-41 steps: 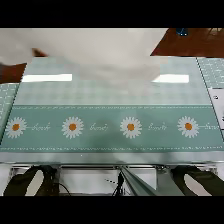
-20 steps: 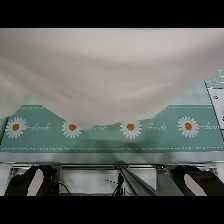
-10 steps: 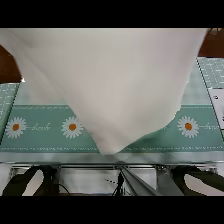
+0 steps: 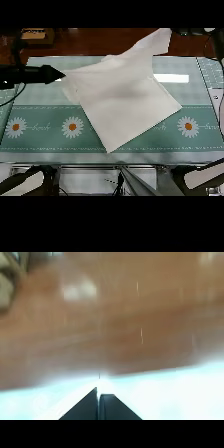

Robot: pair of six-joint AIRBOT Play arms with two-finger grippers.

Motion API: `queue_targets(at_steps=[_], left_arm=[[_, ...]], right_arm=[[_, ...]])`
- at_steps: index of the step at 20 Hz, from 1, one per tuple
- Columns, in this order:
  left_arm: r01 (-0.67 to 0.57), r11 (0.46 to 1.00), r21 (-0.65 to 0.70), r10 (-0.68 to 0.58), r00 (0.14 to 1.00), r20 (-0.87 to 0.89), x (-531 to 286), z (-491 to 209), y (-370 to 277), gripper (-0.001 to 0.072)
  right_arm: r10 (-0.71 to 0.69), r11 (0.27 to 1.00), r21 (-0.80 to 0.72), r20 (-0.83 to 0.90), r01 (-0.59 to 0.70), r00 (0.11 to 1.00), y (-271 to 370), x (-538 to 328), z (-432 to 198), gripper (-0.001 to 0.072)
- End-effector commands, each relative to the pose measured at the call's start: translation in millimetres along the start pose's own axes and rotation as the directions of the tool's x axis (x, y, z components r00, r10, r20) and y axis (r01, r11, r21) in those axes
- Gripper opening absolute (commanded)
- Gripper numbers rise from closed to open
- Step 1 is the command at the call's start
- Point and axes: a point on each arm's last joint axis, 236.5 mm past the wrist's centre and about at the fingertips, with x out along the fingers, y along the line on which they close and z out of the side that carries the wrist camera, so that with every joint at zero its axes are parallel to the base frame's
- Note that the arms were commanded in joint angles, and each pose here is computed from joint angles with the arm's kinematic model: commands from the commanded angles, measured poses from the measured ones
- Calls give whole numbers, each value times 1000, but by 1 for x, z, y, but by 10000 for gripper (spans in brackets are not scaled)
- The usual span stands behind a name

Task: Fold the shirts.

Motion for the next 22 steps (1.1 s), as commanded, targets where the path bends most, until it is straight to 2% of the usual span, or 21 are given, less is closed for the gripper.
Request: queue_targets(at_steps=[1, 2, 4, 5, 7, 9, 11, 12, 14, 17, 18, 20, 22], left_arm=[[2, 1000, -12, -3, 995, -99, 29, -28, 20, 27], [-6, 1000, -5, 6, 995, -101, 28, -29, 22, 27], [-29, 999, 18, 32, 992, -125, 23, -34, 26, 27], [-41, 999, 30, 45, 989, -141, 20, -38, 29, 27], [-63, 996, 59, 73, 979, -191, 16, -50, 34, 28], [-76, 994, 78, 93, 968, -234, 14, -60, 39, 27], [-87, 992, 87, 106, 963, -247, 12, -63, 42, 27], [-88, 992, 88, 108, 963, -247, 12, -64, 43, 27], [-88, 992, 88, 108, 963, -248, 12, -64, 43, 27], [-88, 992, 89, 108, 963, -248, 12, -64, 43, 27], [-88, 992, 89, 108, 963, -247, 12, -64, 43, 27], [-88, 992, 89, 108, 963, -248, 12, -64, 43, 27], [-88, 992, 89, 108, 963, -247, 12, -64, 43, 27]], right_arm=[[-28, 998, -53, -153, 20, 988, -16, 23, -47, 25], [-46, 995, -93, -149, 33, 988, -19, 16, -43, 57], [-53, 993, -112, -112, 40, 992, -19, -8, -22, 347], [-57, 992, -114, -87, 47, 995, -21, -28, -7, 443], [-92, 987, -138, -51, 84, 994, -33, -75, 19, 445], [-218, 962, -183, -67, 203, 974, -72, -133, 30, 444], [-410, 905, -199, -171, 376, 896, -133, -186, 13, 424], [-457, 888, -192, -258, 419, 851, -156, -208, -5, 424], [-416, 908, -145, -434, 393, 800, -176, -233, -53, 425], [-239, 955, 0, -591, 297, 771, -166, -240, -131, 429], [-195, 961, 35, -619, 275, 760, -160, -240, -158, 435], [-97, 965, 126, -645, 231, 758, -143, -235, -218, 493], [-17, 952, 228, -626, 204, 779, -128, -229, -264, 494]])
